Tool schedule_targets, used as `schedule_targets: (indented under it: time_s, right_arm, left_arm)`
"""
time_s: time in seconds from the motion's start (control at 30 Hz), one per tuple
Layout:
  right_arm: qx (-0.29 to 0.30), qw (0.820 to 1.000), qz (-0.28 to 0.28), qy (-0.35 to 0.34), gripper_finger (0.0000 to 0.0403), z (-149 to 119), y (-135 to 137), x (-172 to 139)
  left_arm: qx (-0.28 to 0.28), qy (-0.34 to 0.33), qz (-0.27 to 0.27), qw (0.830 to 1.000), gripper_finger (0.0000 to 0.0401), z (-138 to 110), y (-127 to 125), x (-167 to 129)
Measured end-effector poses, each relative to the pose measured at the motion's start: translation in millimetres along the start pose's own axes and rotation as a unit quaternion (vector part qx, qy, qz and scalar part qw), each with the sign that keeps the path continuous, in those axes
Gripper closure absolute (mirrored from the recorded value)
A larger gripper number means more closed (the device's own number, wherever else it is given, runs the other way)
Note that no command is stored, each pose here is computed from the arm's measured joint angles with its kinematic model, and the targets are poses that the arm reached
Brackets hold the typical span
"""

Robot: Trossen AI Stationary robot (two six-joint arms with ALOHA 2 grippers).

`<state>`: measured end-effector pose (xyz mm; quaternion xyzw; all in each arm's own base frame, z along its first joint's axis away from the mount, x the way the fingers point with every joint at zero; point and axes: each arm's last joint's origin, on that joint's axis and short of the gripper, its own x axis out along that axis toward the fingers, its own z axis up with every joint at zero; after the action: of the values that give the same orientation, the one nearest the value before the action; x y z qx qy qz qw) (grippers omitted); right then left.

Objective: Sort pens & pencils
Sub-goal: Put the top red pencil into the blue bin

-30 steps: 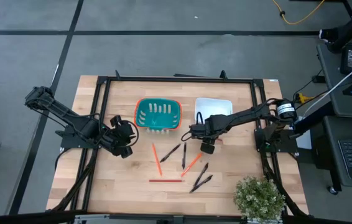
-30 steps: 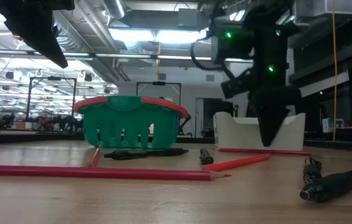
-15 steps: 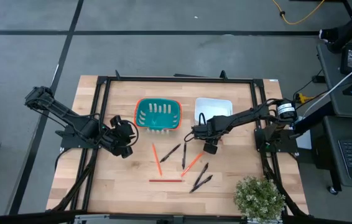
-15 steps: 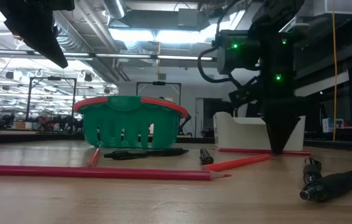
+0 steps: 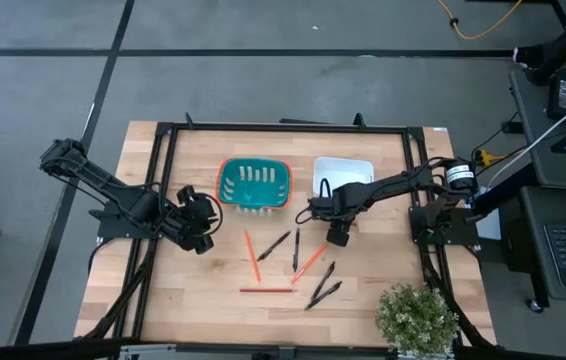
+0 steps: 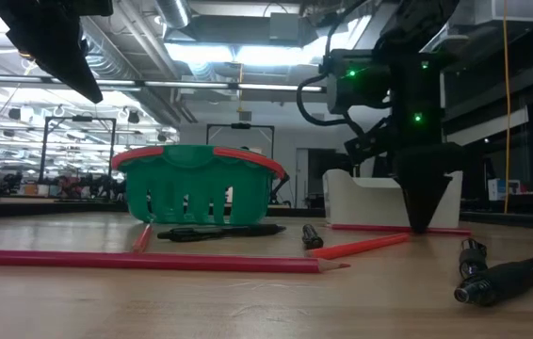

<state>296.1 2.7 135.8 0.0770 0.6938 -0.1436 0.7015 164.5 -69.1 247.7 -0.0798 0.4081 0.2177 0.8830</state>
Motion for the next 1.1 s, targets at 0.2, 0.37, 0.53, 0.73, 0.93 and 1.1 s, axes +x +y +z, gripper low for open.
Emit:
schedule_targets:
  time_s: [0.2,0.37,0.53,0.73,0.93,1.1]
  right_arm:
    - [0.004,1.0,0.028,-0.001,0.0268,1,2,0]
    - [0.004,0.999,0.042,-0.001,0.0288,2,3,0]
    - [0.004,0.999,0.044,0.0,0.029,2,3,0]
    - [0.013,0.998,0.054,0.002,0.0291,2,4,0]
    - [0.016,0.997,0.072,-0.002,0.0311,2,11,-1]
    - [0.014,0.995,0.101,-0.007,0.0318,1,23,-2]
  left_arm:
    - [0.0,0.0,0.0,1.0,0.0345,0,0,0]
    - [0.0,0.0,0.0,1.0,0.0345,0,0,0]
    - [0.0,0.0,0.0,1.0,0.0345,0,0,0]
    - [0.0,0.0,0.0,1.0,0.0345,0,0,0]
    - [0.0,0.0,0.0,1.0,0.0345,0,0,0]
    - [0.0,0.0,0.0,1.0,0.0345,0,0,0]
